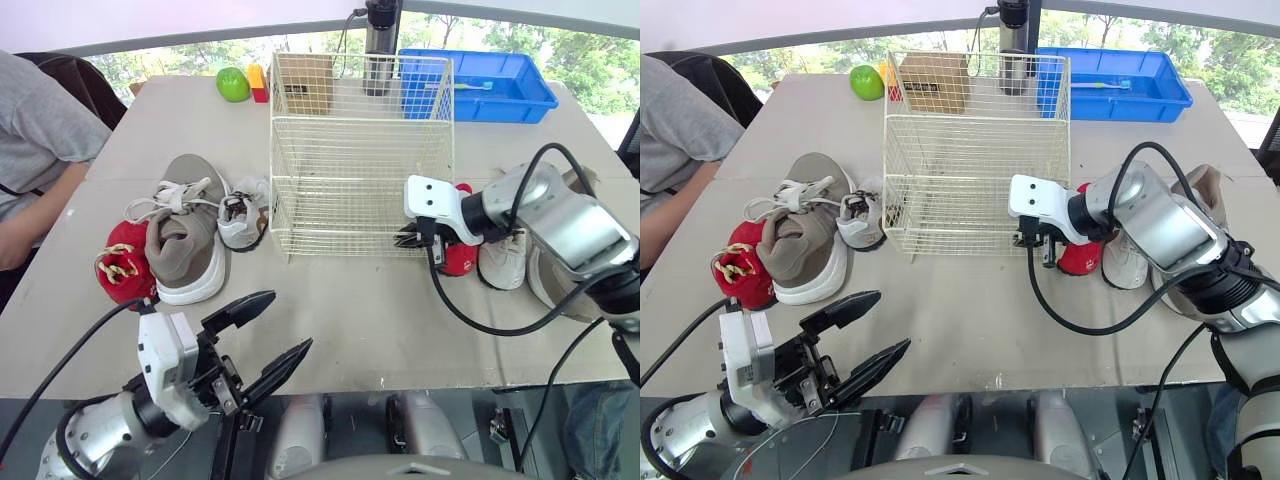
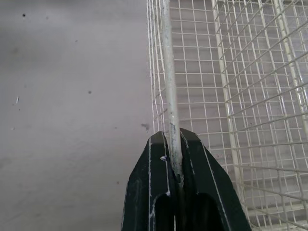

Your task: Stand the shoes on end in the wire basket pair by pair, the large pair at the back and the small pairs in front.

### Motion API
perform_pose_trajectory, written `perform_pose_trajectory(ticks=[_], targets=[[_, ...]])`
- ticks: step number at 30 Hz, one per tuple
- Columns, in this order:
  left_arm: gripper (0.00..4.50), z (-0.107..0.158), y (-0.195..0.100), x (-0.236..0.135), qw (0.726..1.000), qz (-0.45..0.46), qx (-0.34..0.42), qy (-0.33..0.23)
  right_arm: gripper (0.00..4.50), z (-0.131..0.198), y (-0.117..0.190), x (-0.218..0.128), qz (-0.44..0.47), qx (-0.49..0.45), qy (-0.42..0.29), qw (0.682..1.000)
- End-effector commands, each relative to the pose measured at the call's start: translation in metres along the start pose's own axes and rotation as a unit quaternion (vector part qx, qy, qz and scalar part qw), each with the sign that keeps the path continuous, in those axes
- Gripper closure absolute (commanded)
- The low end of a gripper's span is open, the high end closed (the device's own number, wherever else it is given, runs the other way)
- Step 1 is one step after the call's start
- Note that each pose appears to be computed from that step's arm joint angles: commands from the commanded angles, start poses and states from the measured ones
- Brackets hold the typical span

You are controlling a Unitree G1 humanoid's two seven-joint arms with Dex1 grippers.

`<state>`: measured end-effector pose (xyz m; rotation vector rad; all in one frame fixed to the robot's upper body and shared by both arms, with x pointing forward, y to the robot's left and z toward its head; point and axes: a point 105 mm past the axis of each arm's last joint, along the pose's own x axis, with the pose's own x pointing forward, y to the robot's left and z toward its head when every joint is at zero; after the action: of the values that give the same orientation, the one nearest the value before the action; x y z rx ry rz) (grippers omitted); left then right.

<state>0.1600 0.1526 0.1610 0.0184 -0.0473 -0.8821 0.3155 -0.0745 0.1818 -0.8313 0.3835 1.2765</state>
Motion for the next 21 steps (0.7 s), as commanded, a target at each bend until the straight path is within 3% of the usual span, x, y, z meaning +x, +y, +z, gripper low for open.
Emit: perform_pose_trajectory(ticks=[1, 15, 18, 21], targets=[[0.00, 0.004, 0.005, 0.001, 1.000, 0.002, 0.007, -0.006, 4.45, 0.005, -0.001, -0.012, -0.018, 0.010, -0.009, 1.000], [0.00, -0.015, 0.032, -0.012, 1.000, 0.009, 0.003, 0.004, 4.45, 0.019, 0.004, -0.010, -0.041, 0.021, -0.041, 0.998], [0.00, -0.018, 0.032, -0.014, 1.000, 0.010, 0.002, 0.001, 3.69, 0.021, 0.005, -0.013, -0.034, 0.029, -0.059, 0.997], [0.00, -0.019, 0.033, -0.016, 1.000, 0.018, -0.003, -0.005, 2.23, 0.028, 0.008, -0.018, -0.031, 0.023, -0.082, 0.996]])
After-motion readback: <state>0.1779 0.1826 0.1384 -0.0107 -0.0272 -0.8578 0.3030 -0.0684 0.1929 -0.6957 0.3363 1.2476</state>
